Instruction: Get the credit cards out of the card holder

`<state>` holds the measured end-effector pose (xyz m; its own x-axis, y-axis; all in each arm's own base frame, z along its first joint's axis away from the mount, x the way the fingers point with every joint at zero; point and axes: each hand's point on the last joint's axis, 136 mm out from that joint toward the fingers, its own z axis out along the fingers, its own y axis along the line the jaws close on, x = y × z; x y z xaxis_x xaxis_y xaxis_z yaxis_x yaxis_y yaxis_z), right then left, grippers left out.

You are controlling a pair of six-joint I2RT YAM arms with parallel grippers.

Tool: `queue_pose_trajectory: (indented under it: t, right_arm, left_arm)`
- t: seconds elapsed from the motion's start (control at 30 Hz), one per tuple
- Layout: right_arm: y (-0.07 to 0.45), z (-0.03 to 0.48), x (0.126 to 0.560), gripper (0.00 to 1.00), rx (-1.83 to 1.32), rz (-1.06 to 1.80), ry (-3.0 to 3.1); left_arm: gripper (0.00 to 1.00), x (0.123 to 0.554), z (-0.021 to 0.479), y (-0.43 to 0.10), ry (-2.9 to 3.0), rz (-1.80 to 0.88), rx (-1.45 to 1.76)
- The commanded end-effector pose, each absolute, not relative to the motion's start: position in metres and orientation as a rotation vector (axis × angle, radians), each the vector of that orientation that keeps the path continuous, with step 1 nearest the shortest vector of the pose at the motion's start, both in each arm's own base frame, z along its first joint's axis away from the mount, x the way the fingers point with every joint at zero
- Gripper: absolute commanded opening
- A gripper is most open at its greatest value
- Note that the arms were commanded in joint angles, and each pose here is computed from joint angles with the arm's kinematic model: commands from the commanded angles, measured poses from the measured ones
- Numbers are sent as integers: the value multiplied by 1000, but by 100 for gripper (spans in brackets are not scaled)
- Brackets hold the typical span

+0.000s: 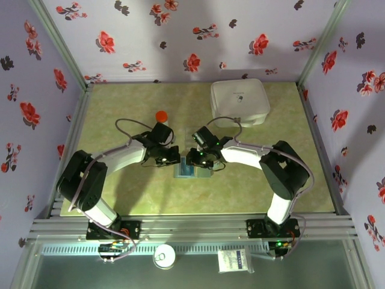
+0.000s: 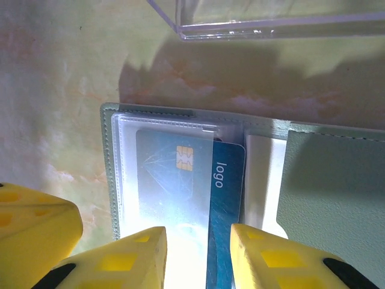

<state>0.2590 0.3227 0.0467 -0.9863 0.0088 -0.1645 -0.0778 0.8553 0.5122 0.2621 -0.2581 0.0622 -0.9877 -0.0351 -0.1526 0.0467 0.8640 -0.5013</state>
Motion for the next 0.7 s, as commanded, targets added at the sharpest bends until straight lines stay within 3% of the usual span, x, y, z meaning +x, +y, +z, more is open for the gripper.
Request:
queue_pose_trajectory:
  t: [0.0,0.67]
  right_arm:
    - [325,50,257,34,-53,840,2860]
    - [332,28,250,32,-50,880,2927]
  left_arm:
    - [0,260,58,-265,2905,-811,53]
    - [0,247,22,-251,3009,-711,46]
